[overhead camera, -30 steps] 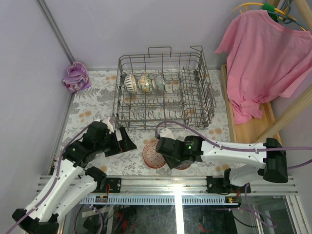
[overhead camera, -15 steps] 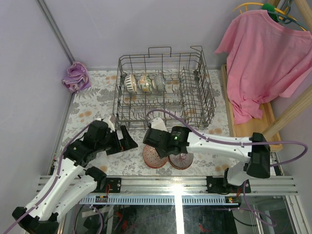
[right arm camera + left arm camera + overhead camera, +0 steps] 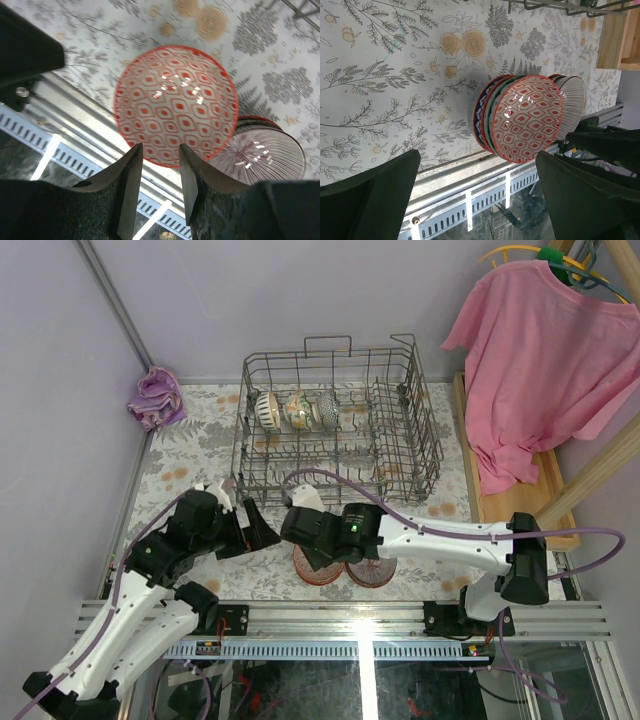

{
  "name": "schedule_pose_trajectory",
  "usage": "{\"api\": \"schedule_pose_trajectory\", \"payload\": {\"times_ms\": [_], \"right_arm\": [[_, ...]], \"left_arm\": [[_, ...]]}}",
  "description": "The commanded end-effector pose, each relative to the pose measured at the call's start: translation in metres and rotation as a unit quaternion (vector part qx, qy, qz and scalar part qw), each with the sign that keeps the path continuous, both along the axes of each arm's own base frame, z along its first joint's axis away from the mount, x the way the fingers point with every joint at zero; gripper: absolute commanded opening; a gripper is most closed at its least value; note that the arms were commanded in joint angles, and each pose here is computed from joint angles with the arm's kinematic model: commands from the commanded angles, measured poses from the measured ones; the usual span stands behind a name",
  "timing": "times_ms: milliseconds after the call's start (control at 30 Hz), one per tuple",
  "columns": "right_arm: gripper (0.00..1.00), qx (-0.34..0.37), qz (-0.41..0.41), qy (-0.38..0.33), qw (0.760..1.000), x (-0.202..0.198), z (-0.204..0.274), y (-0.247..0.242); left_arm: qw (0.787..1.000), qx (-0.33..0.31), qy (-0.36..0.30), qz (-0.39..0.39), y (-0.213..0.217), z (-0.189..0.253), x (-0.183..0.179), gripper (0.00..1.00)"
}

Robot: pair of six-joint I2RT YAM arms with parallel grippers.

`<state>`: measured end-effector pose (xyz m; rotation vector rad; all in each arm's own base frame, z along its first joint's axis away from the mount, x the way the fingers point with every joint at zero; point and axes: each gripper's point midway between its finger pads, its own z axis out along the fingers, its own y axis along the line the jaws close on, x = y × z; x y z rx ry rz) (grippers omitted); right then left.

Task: Load the bowls into the dish rack
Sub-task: Pick up the bowl from the center of the board.

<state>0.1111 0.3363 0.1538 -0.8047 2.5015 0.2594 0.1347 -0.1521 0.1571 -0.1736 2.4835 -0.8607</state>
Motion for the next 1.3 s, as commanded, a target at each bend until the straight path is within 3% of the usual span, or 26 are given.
{"api": "schedule_pose_trajectory", "payload": {"times_ms": [0,433,1267], "right_arm": [[0.42,0.036,0.038,0.004,0.999,-0.01,0.015,0.038],[0.39,-0.001,0.057,0.04,0.998,-0.023,-0.019,0.064],[0.27,-0.042,0.053,0.053,0.996,-0.028,-0.048,0.059]], "left_arm": [[0.999,-0.028,-0.039,-0.012,-0.002,0.031,-0.007,1.0],[0.984,-0.096,-0.15,0.018,0.016,0.106,-0.026,1.0],[0.983,-0.104,-0.152,0.024,0.019,0.111,-0.031,1.0]]}}
